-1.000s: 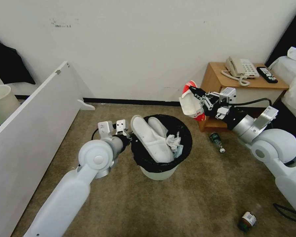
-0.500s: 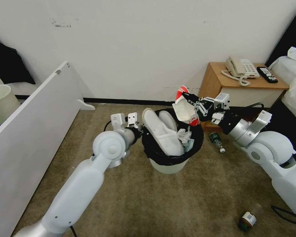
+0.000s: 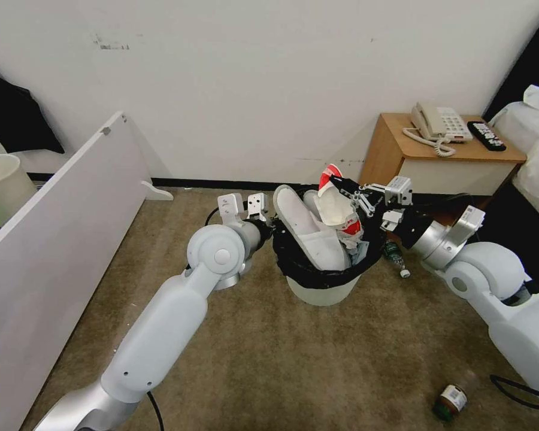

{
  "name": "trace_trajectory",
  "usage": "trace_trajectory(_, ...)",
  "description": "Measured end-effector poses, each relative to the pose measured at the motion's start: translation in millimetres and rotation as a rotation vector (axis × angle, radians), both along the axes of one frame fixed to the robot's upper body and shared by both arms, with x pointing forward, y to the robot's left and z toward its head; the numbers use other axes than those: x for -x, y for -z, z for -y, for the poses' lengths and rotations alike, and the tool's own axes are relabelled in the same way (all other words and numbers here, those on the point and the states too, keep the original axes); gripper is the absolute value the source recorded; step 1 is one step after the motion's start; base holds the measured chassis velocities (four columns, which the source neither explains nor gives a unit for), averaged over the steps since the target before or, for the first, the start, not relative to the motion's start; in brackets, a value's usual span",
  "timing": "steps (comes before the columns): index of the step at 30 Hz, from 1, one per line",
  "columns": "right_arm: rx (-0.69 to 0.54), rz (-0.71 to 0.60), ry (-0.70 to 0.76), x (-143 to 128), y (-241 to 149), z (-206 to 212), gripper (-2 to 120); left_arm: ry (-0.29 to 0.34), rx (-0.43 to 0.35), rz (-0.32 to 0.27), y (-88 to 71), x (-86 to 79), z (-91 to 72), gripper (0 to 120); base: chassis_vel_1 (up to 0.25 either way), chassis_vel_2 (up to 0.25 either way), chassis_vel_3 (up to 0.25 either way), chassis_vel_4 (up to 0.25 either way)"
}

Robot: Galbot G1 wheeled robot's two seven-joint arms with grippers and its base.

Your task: Pick up the trash bin, then pick up the garbage from the floor and place it into the trash bin.

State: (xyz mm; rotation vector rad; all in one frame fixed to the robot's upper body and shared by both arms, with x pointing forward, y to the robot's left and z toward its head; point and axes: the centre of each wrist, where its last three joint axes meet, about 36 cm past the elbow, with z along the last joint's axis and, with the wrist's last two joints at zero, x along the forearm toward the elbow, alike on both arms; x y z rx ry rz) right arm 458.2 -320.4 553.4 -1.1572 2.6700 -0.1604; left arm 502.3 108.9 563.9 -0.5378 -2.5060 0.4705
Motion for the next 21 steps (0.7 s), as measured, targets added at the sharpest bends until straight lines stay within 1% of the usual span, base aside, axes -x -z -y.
trace_trajectory(6,-0.002,-0.001,0.016,-0.7,2.1,-1.6,0,-0.003,0.006,0.008,-3.6,-1.7,-1.2,4,0.000,0.000,0.000,0.000)
trace_trajectory(7,-0.003,0.000,0.019,-1.0,2.1,-2.0,1,-0.005,0.006,0.009,-4.0,-1.9,-2.3,4,0.000,0.000,0.000,0.000)
trace_trajectory(8,-0.005,0.001,0.022,-1.3,1.9,-2.5,7,-0.007,0.004,0.011,-4.4,-1.8,-3.5,4,0.000,0.000,0.000,0.000)
trace_trajectory(9,-0.005,0.001,0.022,-1.3,1.9,-2.5,7,-0.007,0.004,0.011,-4.4,-1.8,-3.5,4,0.000,0.000,0.000,0.000)
trace_trajectory(10,-0.009,0.002,0.028,-1.9,2.1,-3.3,11,-0.009,0.002,0.013,-4.6,-1.4,-5.2,4,0.000,0.000,0.000,0.000)
trace_trajectory(11,-0.009,0.002,0.028,-1.9,2.1,-3.3,11,-0.009,0.002,0.013,-4.6,-1.4,-5.2,4,0.000,0.000,0.000,0.000)
trace_trajectory(13,-0.015,0.003,0.032,-3.0,2.7,-5.2,25,-0.012,-0.002,0.011,-3.1,-0.1,-7.8,4,0.000,0.000,0.000,0.000)
trace_trajectory(14,-0.015,0.003,0.032,-3.0,2.7,-5.2,25,-0.012,-0.002,0.011,-3.1,-0.1,-7.8,4,0.000,0.000,0.000,0.000)
trace_trajectory(16,-0.016,0.002,0.034,-3.4,3.0,-5.5,33,-0.013,-0.002,0.010,-2.6,1.0,-8.9,4,0.000,0.000,0.000,0.000)
trace_trajectory(17,-0.016,0.001,0.035,-3.8,3.7,-5.3,39,-0.014,-0.001,0.009,-2.0,1.6,-9.1,4,0.000,0.000,0.000,0.000)
trace_trajectory(18,-0.016,0.001,0.035,-3.8,3.7,-5.3,39,-0.014,-0.001,0.009,-2.0,1.6,-9.1,4,0.000,0.000,0.000,0.000)
trace_trajectory(21,-0.009,0.001,0.038,-3.9,3.6,-3.6,55,-0.016,-0.002,0.006,0.3,2.9,-8.9,4,0.000,0.000,0.000,0.000)
